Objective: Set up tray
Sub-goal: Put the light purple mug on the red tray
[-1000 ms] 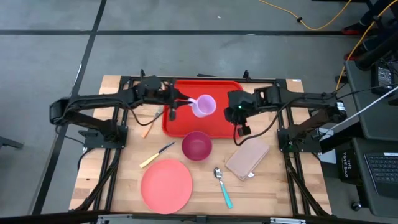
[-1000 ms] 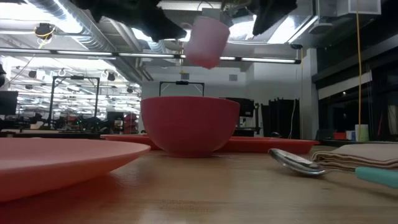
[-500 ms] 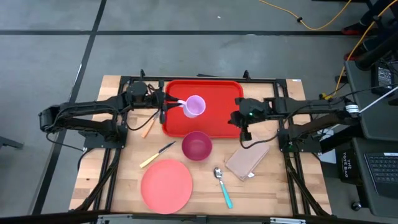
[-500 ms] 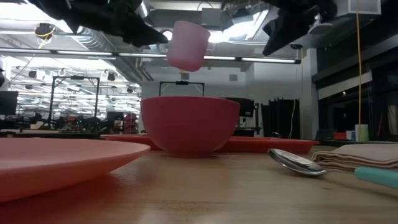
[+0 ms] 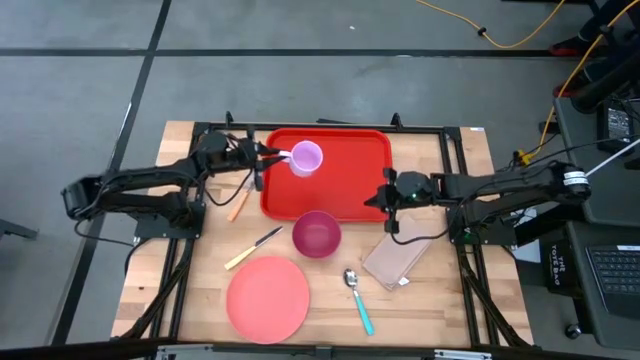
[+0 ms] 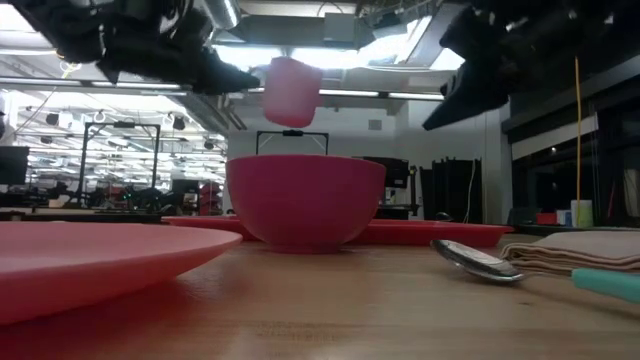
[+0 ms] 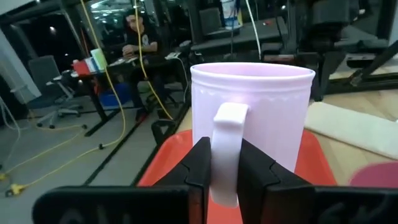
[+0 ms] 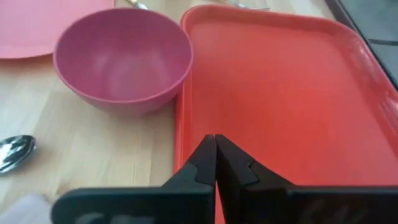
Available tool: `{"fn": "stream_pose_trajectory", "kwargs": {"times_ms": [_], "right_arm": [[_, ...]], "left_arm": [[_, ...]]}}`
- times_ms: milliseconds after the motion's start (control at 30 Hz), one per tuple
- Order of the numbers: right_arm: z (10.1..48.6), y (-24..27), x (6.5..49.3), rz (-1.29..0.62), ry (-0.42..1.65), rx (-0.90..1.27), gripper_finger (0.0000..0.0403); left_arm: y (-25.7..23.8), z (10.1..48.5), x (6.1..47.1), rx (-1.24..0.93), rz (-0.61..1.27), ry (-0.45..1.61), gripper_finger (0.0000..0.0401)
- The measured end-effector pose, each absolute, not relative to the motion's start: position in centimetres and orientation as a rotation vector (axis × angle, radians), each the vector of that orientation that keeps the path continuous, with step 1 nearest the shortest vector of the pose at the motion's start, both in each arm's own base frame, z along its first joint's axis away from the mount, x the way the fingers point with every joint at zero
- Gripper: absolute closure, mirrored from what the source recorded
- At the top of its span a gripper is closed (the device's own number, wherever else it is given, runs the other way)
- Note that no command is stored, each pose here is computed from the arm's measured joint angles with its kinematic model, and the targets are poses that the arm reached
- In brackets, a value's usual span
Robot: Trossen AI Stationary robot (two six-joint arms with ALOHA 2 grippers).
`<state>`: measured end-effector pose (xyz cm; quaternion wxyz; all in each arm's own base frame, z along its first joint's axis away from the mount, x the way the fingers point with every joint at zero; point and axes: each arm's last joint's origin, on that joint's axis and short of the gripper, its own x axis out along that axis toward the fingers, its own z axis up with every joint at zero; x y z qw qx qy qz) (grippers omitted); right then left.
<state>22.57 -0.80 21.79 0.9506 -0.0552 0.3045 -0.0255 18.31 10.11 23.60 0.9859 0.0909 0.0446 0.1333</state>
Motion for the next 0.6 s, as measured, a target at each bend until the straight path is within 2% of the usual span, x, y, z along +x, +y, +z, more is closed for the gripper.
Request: {"fn": "stream_pose_trajectory", "kwargs": {"times_ms": [333, 600], "right_arm": [[21.1, -0.8, 22.6, -0.054, 0.5, -0.138, 0.0397], [21.6, -0.8, 22.9, -0.052, 0.437, -0.17, 0.0396]], "left_arm": [[12.0, 21.7, 16.6, 0.117, 0.391, 0.076, 0.0364], [14.8, 19.5, 17.3, 0.108, 0.383, 0.072, 0.0365]]}}
